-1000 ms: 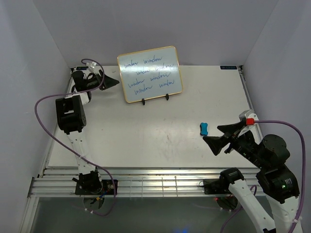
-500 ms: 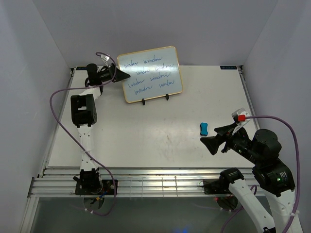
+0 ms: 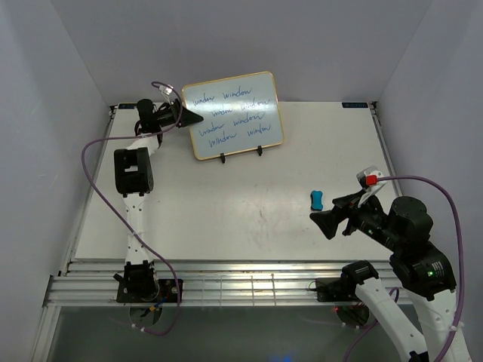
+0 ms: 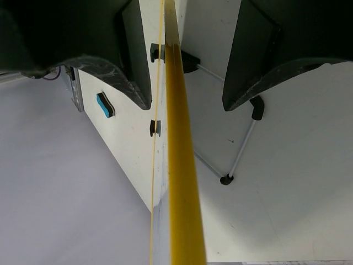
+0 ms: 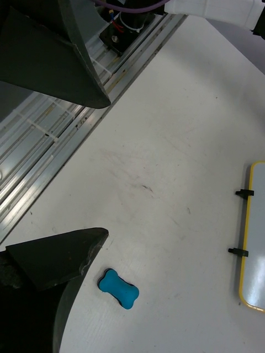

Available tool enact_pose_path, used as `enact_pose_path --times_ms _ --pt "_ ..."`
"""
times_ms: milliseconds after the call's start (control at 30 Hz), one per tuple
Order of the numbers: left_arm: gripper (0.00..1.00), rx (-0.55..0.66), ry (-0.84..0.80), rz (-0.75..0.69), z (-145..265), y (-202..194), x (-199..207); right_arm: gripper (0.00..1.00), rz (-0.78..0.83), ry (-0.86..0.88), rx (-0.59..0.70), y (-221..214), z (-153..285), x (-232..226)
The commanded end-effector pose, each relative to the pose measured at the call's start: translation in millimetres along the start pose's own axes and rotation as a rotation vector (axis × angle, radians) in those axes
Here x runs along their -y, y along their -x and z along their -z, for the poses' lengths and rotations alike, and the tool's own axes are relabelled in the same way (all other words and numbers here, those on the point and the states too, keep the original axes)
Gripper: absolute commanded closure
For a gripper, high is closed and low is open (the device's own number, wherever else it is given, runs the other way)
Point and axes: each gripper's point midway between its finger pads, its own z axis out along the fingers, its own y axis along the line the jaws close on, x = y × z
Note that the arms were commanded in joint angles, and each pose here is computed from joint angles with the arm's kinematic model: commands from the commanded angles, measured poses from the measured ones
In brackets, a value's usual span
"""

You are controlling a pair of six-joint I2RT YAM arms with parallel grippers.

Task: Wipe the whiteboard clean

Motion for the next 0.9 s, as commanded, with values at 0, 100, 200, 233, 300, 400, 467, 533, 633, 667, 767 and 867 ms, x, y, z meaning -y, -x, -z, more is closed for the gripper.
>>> enact_pose_path --times_ms 0,100,200,233,300,400,467,533,633,667,767,867 --pt "0.35 0.014 -0.027 -0.082 -3 23 20 0.06 0.02 0.022 -0.008 -1 -4 -1" --pt "0.36 0.014 -0.034 -0.089 -7 24 23 0.04 0.02 0.027 -0.013 -2 -5 -2" --pt "0.4 0.021 -0.028 -0.083 -9 24 20 0.0 0.02 0.035 -0.026 -4 -5 -3" --pt "0.4 0.017 -0.031 -0.075 -10 23 20 0.0 0.023 0.038 -0.027 -4 -4 -4" --pt "0.5 0.012 -0.037 -0.076 -10 22 20 0.0 0.023 0.04 -0.037 -4 -4 -4" --pt "0.6 0.005 -0.043 -0.076 -13 20 21 0.0 0.023 0.035 -0.035 -4 -4 -3" --pt "0.65 0.004 -0.045 -0.078 -15 19 22 0.0 0.025 0.039 -0.032 -3 -4 -4" --pt "0.86 0.004 -0.047 -0.08 -16 21 24 0.04 0.022 0.044 -0.037 -4 -4 -5" --pt "0.9 -0.003 -0.053 -0.079 -16 19 26 0.04 0.023 0.045 -0.035 -4 -3 -5" --pt "1.0 -0.004 -0.057 -0.088 -17 19 28 0.04 0.021 0.043 -0.035 -5 -2 -5" --pt "1.0 0.01 -0.054 -0.102 -15 19 31 0.04 0.023 0.048 -0.023 -2 -1 -7" --pt "1.0 0.014 -0.061 -0.119 -15 18 33 0.04 0.027 0.055 -0.015 -1 0 -9"
